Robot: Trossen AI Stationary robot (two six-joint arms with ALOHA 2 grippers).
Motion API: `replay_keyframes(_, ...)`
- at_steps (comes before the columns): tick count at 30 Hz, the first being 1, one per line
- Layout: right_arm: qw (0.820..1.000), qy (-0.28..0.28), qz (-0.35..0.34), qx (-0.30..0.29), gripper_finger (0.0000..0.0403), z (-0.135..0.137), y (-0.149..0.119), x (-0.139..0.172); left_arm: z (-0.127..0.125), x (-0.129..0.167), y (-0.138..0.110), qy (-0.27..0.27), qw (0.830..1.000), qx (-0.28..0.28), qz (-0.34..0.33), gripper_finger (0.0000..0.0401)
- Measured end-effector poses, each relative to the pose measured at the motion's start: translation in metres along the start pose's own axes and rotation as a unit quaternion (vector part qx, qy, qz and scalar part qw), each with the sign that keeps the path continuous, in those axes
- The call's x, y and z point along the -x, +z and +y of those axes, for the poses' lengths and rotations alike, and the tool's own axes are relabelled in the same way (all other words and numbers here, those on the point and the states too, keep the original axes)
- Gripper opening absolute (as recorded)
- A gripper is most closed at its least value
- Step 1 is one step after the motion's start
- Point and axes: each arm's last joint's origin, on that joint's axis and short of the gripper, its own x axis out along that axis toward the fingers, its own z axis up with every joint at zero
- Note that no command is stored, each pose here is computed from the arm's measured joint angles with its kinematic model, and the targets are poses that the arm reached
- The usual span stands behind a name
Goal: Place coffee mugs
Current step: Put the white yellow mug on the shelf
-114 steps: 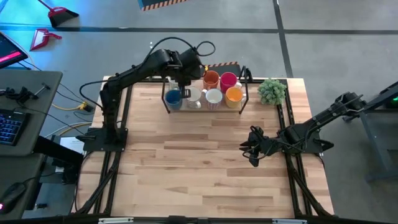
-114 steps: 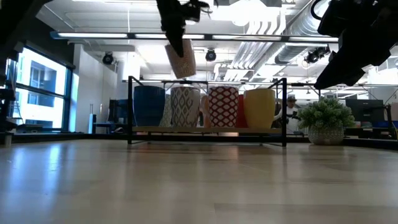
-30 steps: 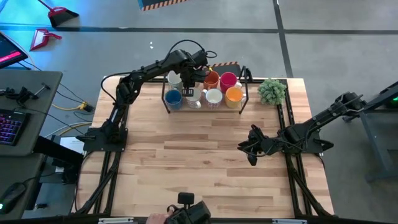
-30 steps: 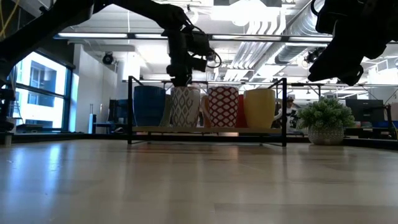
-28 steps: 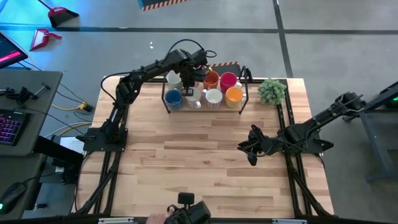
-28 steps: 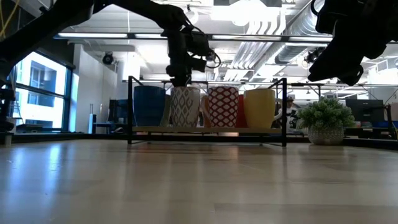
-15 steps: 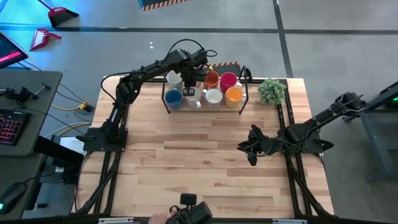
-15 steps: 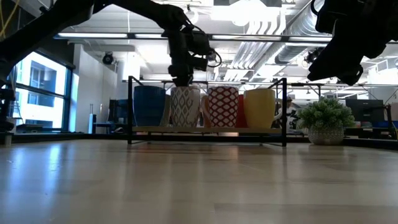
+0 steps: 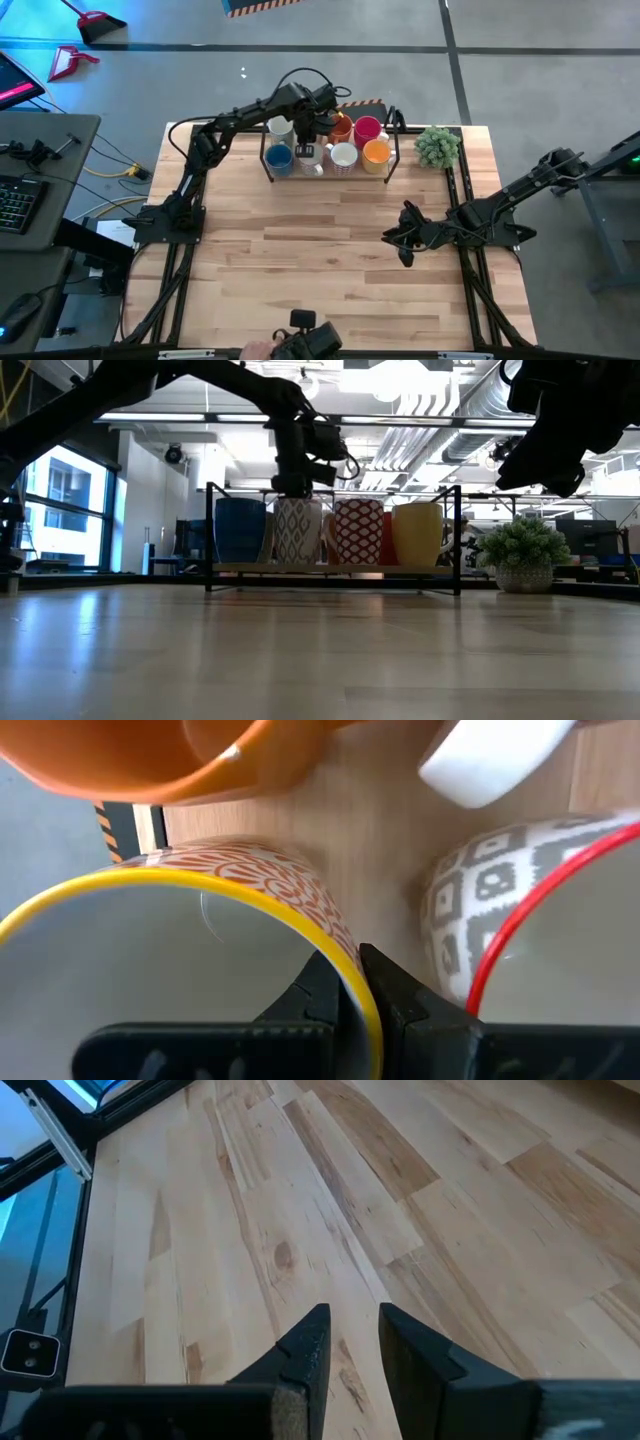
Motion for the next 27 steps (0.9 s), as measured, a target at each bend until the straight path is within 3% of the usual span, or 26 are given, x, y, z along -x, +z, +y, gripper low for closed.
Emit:
replay_keyframes(7, 1.0, 0.001, 0.001, 0.0, 0.0078, 0.0001, -0.0001, 0.0, -0.0013, 0.0017, -0.002, -0.02, 1.0, -0.004, 0.001, 0.001)
replay_keyframes(27, 1.0, 0.004, 0.003, 0.0, 0.0078, 0.0002, -0.0002, 0.0, 0.0003, 0.0017, -0.0003, -0.007, 1.0, -0.003, -0.005, 0.0036)
